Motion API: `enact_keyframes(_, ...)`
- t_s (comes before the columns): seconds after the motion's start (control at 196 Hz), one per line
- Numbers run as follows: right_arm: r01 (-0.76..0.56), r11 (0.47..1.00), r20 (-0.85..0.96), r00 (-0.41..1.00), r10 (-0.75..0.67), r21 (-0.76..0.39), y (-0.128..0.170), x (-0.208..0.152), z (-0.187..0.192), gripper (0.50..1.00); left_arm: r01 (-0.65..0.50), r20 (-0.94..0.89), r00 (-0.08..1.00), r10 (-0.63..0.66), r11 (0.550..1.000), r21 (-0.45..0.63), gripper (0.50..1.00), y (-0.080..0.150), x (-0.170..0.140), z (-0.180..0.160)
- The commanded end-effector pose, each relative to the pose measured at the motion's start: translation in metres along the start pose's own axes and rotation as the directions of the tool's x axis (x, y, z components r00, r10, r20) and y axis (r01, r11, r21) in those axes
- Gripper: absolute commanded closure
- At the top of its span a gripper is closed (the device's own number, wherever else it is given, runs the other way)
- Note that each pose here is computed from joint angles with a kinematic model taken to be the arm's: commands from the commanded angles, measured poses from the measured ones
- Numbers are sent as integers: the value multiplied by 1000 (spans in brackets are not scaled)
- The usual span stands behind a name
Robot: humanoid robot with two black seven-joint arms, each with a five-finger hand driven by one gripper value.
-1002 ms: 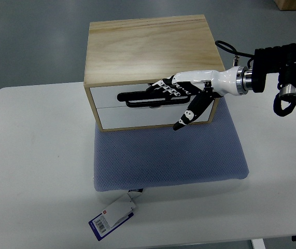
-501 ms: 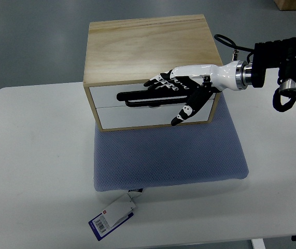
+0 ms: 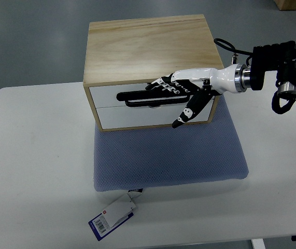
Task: Open wood drawer with right hand
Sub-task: 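Curl the right hand's fingers around the black bar handle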
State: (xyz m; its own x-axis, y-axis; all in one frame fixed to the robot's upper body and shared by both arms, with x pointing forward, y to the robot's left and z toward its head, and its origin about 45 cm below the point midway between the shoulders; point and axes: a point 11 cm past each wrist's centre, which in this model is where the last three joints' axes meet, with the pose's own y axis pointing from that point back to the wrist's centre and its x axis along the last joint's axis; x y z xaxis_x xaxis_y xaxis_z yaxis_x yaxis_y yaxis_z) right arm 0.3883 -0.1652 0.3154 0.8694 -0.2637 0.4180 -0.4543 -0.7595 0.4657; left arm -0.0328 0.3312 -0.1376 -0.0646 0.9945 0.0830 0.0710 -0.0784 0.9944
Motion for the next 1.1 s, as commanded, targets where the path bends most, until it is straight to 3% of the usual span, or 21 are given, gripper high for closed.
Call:
enact_keyframes(0.0,-5,1000,14,1000,5,-10,-2,2,5,550,0,0,1000,0,1000,0,500,0,0,0)
enact_keyframes(1.094,29,999,13,1000,-29,-15,-9,-11,9,550,0,0,1000,0,1000,0,500,0,0,0)
